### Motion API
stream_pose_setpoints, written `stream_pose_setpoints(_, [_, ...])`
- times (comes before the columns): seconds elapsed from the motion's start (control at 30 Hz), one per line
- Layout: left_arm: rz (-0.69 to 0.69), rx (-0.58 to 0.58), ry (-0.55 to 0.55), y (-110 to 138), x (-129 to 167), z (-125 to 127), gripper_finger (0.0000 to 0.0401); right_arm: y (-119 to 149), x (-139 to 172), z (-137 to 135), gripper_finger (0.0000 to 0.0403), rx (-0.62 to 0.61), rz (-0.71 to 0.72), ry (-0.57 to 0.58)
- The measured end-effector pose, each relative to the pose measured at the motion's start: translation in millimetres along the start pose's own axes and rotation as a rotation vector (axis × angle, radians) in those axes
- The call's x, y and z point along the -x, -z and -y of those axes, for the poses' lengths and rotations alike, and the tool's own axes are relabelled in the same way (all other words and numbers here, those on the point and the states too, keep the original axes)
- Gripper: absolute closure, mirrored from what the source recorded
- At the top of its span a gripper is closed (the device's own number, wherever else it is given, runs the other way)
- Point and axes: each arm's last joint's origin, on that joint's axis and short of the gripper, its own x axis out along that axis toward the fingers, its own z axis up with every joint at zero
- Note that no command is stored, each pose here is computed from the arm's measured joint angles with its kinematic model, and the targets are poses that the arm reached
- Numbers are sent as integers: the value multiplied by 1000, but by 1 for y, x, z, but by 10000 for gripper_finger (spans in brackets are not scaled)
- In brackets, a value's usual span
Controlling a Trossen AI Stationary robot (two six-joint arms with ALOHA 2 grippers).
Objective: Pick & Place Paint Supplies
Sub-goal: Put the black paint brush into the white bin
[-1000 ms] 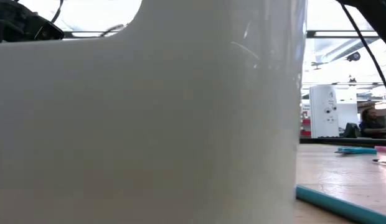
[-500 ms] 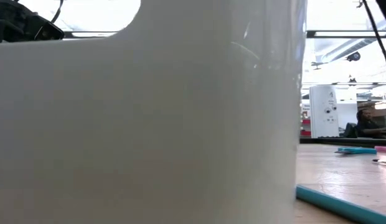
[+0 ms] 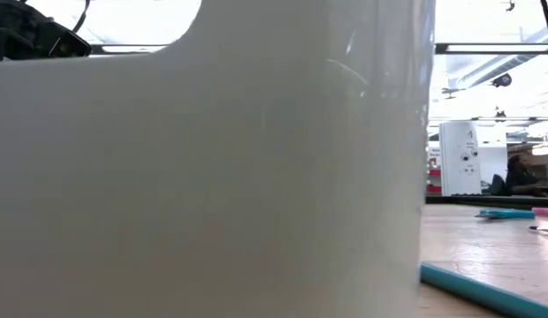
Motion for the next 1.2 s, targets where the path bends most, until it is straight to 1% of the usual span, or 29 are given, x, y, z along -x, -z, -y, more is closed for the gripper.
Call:
stream_pose_setpoints(0.13, [0,0,0,0,0,0,297,19,-2,-6,385,-46,-23,-19])
stream_pose_setpoints(0.33, [0,0,0,0,0,0,297,51,-12,-2,385,-158,-57,-36])
stream_pose_setpoints(0.63, [0,0,0,0,0,0,297,92,-26,5,385,-348,-81,-144])
stream_pose_setpoints(0.7, [0,0,0,0,0,0,297,99,-27,8,385,-376,-91,-147])
stream_pose_setpoints(0.87, [0,0,0,0,0,0,297,114,-35,15,385,-424,-113,-131])
stream_pose_setpoints(1.03, [0,0,0,0,0,0,297,129,-57,15,385,-425,-178,-101])
stream_pose_setpoints(1.2, [0,0,0,0,0,0,297,129,-62,12,385,-408,-187,-94])
